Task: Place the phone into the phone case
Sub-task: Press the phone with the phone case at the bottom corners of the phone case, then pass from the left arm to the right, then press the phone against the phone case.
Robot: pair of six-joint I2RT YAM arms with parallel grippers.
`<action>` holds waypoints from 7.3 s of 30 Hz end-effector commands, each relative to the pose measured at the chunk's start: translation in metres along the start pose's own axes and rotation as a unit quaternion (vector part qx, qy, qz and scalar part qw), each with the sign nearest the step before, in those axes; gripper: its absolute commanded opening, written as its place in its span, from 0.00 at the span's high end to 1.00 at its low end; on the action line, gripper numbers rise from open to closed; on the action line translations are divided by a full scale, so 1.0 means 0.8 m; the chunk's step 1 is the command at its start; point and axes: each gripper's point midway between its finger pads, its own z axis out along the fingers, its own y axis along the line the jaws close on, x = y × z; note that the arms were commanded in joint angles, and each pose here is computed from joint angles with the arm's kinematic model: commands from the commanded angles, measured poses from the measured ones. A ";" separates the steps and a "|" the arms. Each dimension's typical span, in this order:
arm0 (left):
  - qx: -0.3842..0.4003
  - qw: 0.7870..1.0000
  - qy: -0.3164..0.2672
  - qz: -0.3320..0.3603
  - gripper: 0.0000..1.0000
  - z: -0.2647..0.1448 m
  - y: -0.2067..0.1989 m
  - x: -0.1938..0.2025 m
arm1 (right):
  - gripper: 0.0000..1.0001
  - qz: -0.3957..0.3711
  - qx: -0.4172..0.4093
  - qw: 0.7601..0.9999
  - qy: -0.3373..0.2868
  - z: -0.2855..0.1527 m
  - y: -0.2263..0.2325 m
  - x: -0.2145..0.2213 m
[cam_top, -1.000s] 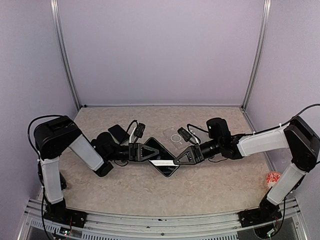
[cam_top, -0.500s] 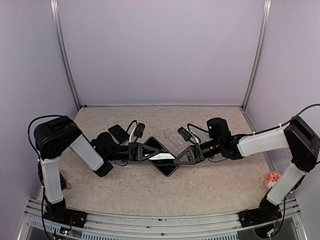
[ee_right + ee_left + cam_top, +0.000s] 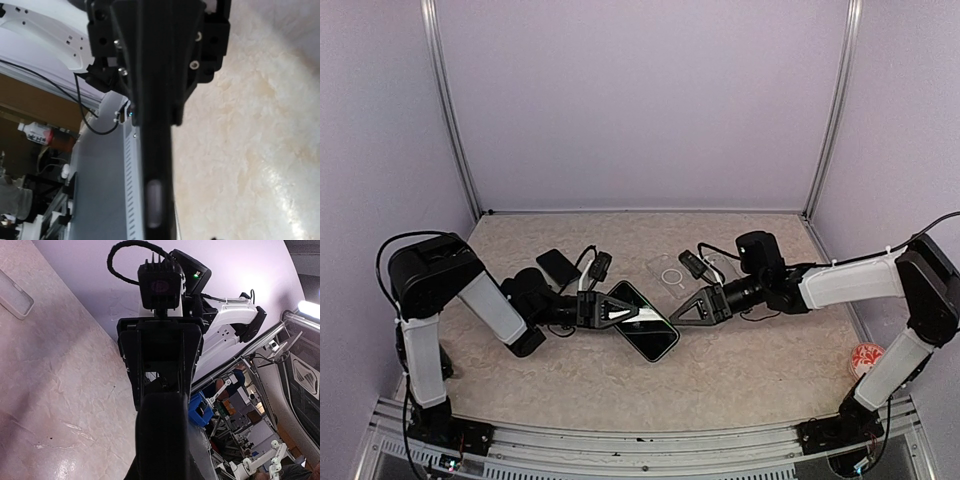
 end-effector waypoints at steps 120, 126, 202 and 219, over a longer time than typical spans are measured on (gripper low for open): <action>-0.024 0.994 -0.001 0.111 0.74 0.027 -0.028 -0.018 | 1.00 -0.044 0.027 0.998 0.036 0.027 0.002 0.012; -0.022 0.993 -0.042 0.112 0.46 0.005 -0.038 -0.032 | 1.00 -0.062 0.029 0.997 0.017 0.021 0.011 0.002; -0.041 0.998 -0.020 0.036 1.00 0.074 0.008 0.014 | 1.00 -0.158 0.108 0.963 -0.189 -0.046 0.037 -0.078; -0.048 0.995 -0.065 0.059 0.52 0.036 -0.005 -0.021 | 1.00 -0.142 0.064 0.972 -0.177 -0.037 0.048 -0.071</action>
